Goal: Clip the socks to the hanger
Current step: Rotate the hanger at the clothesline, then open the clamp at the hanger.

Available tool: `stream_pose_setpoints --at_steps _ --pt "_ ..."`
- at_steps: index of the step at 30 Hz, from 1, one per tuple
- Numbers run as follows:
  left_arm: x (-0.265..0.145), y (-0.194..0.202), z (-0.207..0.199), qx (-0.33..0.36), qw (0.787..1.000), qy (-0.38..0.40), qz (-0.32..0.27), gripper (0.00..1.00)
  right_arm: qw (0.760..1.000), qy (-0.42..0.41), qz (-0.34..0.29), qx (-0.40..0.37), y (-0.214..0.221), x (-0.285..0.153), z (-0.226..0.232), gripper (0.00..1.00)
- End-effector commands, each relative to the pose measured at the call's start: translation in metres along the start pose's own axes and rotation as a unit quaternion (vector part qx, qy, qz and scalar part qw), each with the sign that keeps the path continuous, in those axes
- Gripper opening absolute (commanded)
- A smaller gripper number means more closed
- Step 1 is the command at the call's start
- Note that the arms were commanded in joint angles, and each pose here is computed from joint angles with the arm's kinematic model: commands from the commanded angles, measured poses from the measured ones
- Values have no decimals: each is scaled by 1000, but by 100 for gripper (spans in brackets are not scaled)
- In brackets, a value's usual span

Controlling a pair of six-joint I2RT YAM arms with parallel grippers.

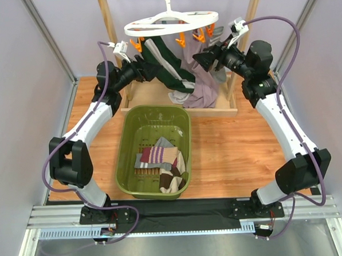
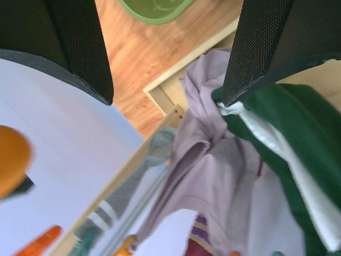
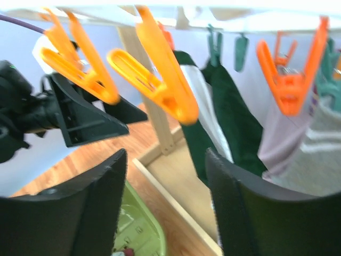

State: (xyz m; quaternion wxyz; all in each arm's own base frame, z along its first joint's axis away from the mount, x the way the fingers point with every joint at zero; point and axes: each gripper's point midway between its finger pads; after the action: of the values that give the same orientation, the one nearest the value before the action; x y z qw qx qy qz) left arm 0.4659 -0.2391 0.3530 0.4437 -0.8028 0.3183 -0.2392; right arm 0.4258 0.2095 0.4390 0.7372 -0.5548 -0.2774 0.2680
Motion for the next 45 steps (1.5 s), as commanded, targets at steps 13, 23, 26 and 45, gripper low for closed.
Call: stream_pose_setpoints --at_steps 13,23,26,45 --pt "-35 -46 -88 16 981 194 -16 89 981 -154 -71 99 -51 32 46 84" --pt "-46 -56 -91 -21 961 274 -30 84 962 -217 -94 139 -58 44 54 81" --pt "-44 -52 -84 -18 968 251 -22 85 955 -239 -102 144 -58 42 58 75" --pt "-29 -73 -126 64 970 232 -41 87 937 -290 -109 164 -55 46 77 48"
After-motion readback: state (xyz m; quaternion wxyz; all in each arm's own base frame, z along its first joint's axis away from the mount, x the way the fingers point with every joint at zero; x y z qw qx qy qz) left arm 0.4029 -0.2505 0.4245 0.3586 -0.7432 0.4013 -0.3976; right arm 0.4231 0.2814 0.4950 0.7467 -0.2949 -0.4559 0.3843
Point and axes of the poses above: each gripper's point midway between its finger pads, its own x axis out along the fingers, its own z axis along the line the jaws close on, y = z × x, and after that the axes turned 1 degree about x, right-handed
